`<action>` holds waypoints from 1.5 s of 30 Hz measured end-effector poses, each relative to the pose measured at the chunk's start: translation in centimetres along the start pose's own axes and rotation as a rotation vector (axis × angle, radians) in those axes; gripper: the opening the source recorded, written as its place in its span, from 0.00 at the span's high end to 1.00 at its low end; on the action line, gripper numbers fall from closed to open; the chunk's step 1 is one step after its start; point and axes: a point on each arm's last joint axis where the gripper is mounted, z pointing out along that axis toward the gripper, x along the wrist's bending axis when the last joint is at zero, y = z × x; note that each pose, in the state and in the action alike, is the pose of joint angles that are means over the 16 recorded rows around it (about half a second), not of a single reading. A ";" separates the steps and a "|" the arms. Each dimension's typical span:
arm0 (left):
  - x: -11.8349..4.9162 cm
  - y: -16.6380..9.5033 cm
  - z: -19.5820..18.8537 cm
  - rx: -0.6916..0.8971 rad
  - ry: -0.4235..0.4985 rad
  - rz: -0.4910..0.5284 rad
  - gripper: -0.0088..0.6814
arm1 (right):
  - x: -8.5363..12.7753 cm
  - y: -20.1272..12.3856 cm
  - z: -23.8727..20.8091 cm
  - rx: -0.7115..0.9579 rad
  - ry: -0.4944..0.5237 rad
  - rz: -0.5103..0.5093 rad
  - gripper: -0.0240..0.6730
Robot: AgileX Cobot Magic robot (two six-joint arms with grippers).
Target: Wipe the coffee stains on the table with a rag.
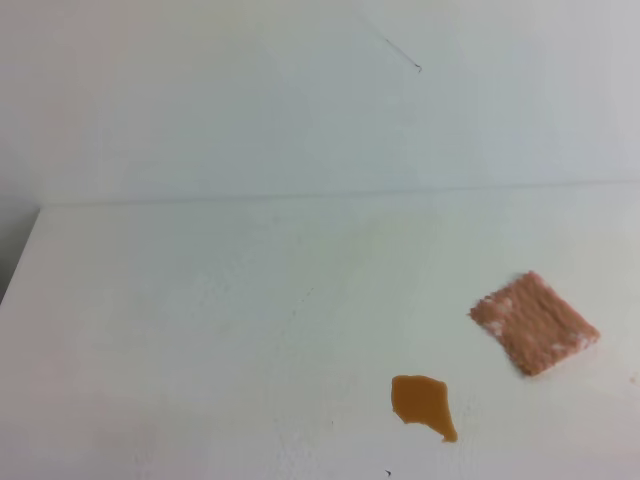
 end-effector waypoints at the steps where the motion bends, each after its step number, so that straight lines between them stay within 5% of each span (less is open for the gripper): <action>1: 0.0 0.0 0.0 0.000 0.000 0.000 0.99 | 0.0 0.0 0.0 0.000 0.000 0.000 0.97; 45: 0.0 0.0 0.0 0.000 0.000 0.001 0.99 | 0.2 -0.1 0.0 0.010 0.038 -0.008 0.97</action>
